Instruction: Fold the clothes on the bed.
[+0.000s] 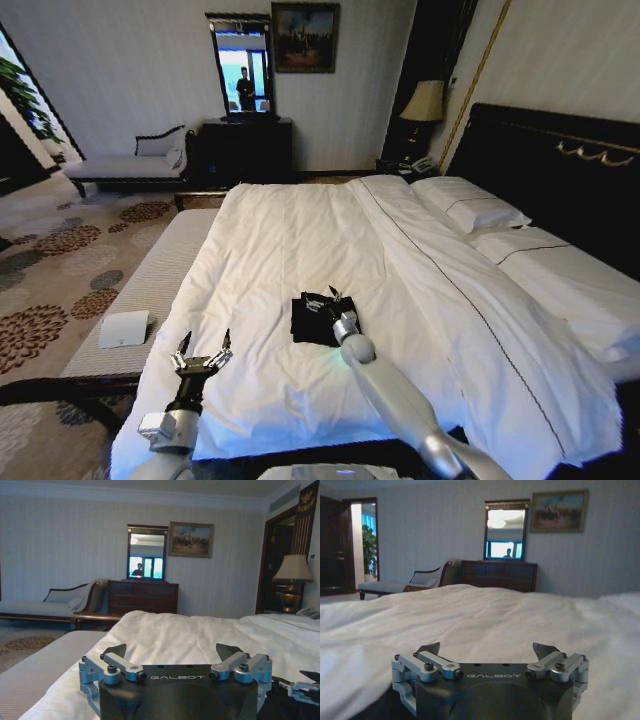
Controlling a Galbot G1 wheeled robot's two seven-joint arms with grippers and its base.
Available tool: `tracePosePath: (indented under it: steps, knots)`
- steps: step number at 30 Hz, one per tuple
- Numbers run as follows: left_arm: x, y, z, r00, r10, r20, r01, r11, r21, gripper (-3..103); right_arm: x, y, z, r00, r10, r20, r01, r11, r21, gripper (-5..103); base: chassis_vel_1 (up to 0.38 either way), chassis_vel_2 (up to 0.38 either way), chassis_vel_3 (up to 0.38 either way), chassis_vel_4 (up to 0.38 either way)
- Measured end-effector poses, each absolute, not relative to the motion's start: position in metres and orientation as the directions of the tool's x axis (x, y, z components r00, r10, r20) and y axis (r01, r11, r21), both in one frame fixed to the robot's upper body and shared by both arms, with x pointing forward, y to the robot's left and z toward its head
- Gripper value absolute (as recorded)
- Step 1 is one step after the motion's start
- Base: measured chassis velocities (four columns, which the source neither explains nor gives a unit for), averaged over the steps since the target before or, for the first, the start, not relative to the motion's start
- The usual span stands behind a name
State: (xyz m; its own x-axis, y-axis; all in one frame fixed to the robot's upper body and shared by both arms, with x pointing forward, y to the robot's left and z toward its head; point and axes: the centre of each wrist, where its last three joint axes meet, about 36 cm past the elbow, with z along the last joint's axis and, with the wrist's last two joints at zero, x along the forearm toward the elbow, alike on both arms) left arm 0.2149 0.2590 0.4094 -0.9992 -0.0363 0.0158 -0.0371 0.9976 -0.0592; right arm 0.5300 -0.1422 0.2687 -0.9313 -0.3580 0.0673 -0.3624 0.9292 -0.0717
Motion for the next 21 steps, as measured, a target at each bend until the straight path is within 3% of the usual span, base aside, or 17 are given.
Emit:
tracePosePath:
  steps: [10, 16, 21]
  knots:
    - [0.215, 0.259, 0.409, -0.999, -0.036, 0.016, -0.037, 0.998, -0.059, 100, 0.527, -0.13, 0.243, -0.911, -0.392, 0.128, -0.407, 0.906, -0.119, 100, 0.0, 0.0, 0.0, 0.0]
    - [0.215, 0.259, 0.409, -0.999, -0.036, 0.016, -0.037, 0.998, -0.059, 100, 0.515, -0.109, 0.243, -0.893, -0.429, 0.136, -0.442, 0.892, -0.094, 100, 0.0, 0.0, 0.0, 0.0]
    - [0.215, 0.259, 0.409, -0.999, -0.036, 0.016, -0.037, 0.998, -0.059, 100, 0.505, -0.096, 0.27, -0.917, -0.387, 0.1, -0.393, 0.918, -0.048, 100, 0.0, 0.0, 0.0, 0.0]
